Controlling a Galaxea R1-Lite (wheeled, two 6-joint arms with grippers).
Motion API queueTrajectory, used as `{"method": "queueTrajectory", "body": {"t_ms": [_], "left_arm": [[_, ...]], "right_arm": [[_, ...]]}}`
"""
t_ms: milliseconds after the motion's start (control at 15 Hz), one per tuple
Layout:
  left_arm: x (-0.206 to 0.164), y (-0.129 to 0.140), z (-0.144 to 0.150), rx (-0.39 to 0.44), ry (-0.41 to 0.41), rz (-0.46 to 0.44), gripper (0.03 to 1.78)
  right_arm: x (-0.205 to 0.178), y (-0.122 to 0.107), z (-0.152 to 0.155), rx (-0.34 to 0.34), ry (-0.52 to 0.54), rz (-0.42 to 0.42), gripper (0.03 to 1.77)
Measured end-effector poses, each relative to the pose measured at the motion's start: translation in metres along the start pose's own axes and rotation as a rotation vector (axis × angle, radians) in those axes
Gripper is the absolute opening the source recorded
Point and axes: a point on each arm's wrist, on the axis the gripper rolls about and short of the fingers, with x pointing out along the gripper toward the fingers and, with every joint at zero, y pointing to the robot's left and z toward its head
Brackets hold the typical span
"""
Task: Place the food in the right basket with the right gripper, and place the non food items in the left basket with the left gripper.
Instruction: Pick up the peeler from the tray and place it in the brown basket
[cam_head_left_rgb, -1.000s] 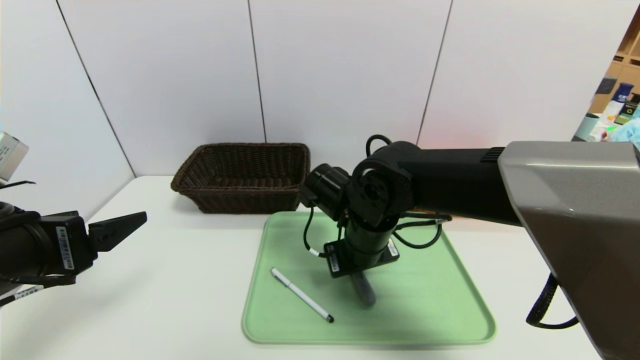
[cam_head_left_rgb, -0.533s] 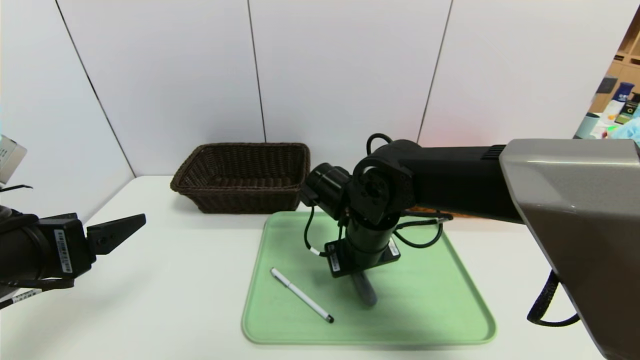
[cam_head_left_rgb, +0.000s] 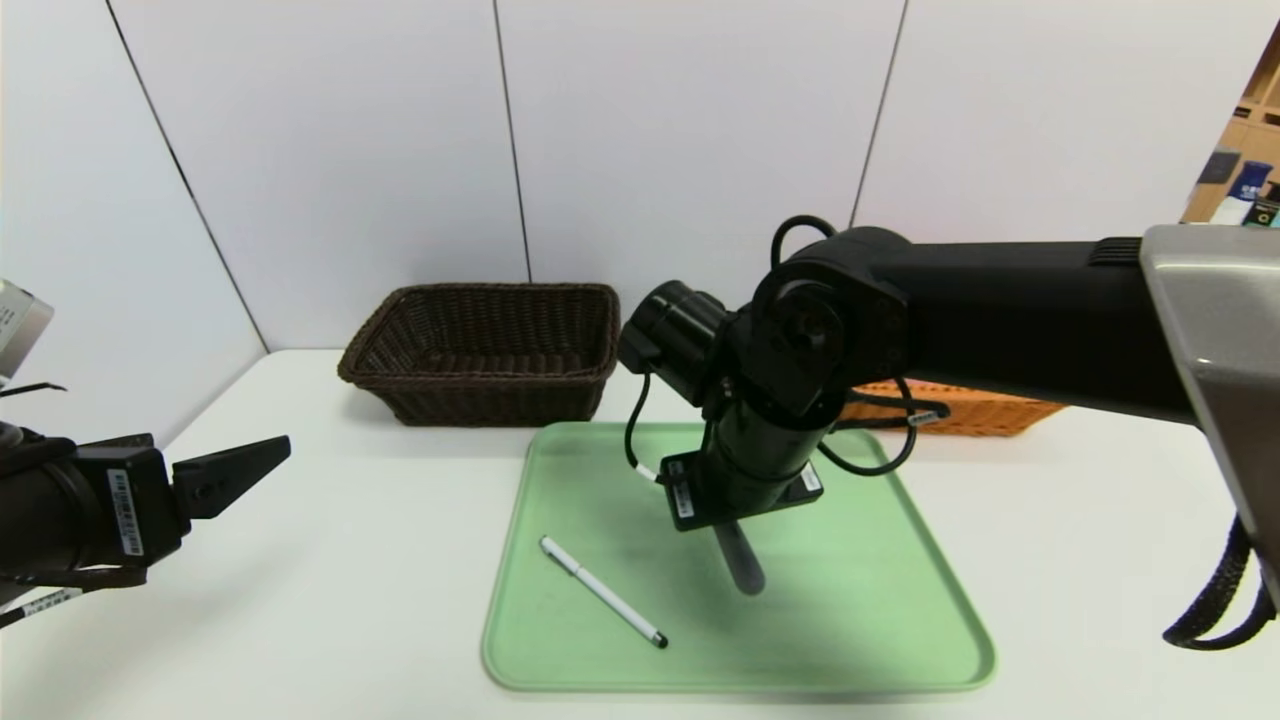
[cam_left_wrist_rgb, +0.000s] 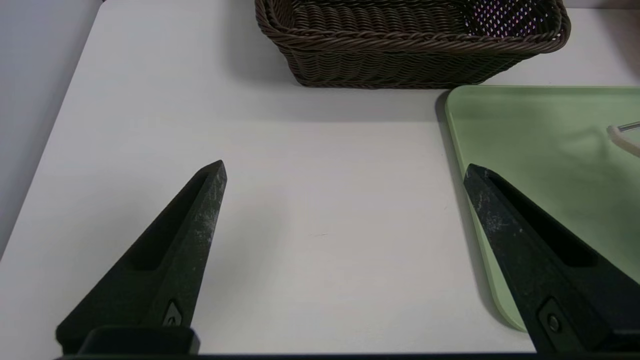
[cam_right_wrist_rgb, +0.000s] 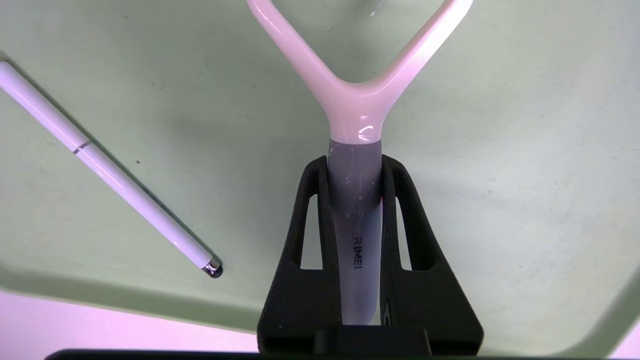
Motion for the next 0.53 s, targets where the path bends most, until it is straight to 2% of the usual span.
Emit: {"method": "queueTrajectory", "body": {"t_ms": [333, 533], "left_arm": [[0.0, 0.001, -0.003, 0.003, 0.007, 0.001, 1.69], [0.0, 0.001, -0.004, 0.004, 0.011, 0.0, 1.69]], "right_arm": [[-0.046, -0.009, -0.001, 0.017, -0.111, 0.05, 0.24], [-0.083, -0.012, 0.002, 0.027, -0.264, 0.13, 0.24]]}}
